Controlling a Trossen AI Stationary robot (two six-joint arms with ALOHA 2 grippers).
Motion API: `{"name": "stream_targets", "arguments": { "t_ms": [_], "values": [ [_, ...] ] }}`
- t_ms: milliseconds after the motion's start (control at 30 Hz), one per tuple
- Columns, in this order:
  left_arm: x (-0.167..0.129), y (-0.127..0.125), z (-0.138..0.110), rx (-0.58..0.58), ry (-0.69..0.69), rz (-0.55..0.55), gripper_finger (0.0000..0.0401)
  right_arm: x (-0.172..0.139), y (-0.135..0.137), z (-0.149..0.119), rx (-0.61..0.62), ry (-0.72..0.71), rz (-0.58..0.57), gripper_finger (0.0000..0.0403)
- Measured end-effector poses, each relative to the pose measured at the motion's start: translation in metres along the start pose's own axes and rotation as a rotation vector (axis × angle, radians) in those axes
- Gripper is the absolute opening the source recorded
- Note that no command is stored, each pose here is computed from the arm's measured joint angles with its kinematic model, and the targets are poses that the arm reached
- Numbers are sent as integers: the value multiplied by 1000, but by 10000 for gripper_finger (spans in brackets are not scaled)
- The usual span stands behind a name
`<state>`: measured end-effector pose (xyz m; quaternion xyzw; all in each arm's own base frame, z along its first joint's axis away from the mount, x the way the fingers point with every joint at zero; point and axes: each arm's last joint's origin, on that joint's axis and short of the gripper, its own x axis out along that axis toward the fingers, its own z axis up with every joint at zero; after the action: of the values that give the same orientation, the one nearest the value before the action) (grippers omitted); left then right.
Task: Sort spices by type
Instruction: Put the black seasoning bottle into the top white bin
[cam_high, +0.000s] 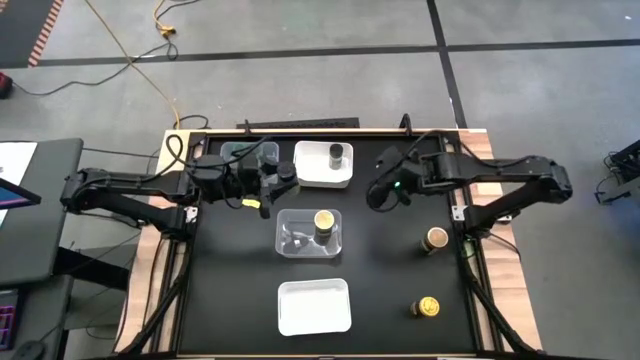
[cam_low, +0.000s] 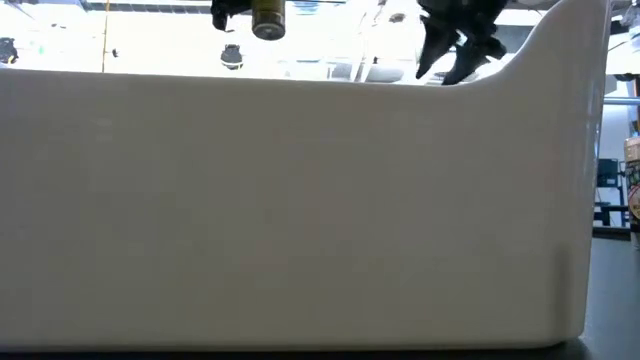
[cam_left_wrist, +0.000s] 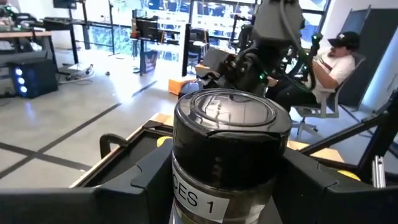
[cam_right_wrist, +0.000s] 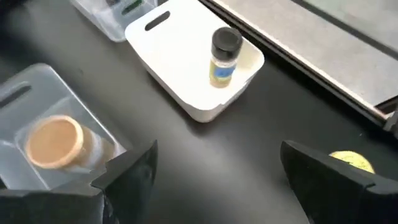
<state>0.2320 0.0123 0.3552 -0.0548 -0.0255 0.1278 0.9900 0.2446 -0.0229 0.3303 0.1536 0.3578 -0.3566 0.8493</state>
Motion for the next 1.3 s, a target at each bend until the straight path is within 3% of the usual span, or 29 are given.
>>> {"name": "stream_targets", "arguments": {
  "t_ms": [133, 200, 467, 733, 933, 1200, 1300],
  "values": [
    [0, 0, 0, -22, -2, 16, 208, 10, -23, -21, -1, -11, 70, 364],
    [0, 0, 0, -26, -2, 17, 208, 16, -30, -31, 27, -47, 161, 364],
    [0, 0, 0, -37, -2, 16, 208, 32, -30, -38, 88, -427, 615, 364],
    [5, 0, 1, -125, -39, 27, 208, 58, -12, -29, 110, -522, 668, 364],
    [24, -3, -7, -133, -84, 46, 208, 60, 3, -14, 53, -541, 816, 364],
    [47, -8, -19, -130, -105, 45, 208, 52, 24, 1, -215, -670, 792, 364],
    [55, -9, -19, -118, -99, 44, 208, 53, 32, 3, -251, -672, 800, 364]
  ]
}}
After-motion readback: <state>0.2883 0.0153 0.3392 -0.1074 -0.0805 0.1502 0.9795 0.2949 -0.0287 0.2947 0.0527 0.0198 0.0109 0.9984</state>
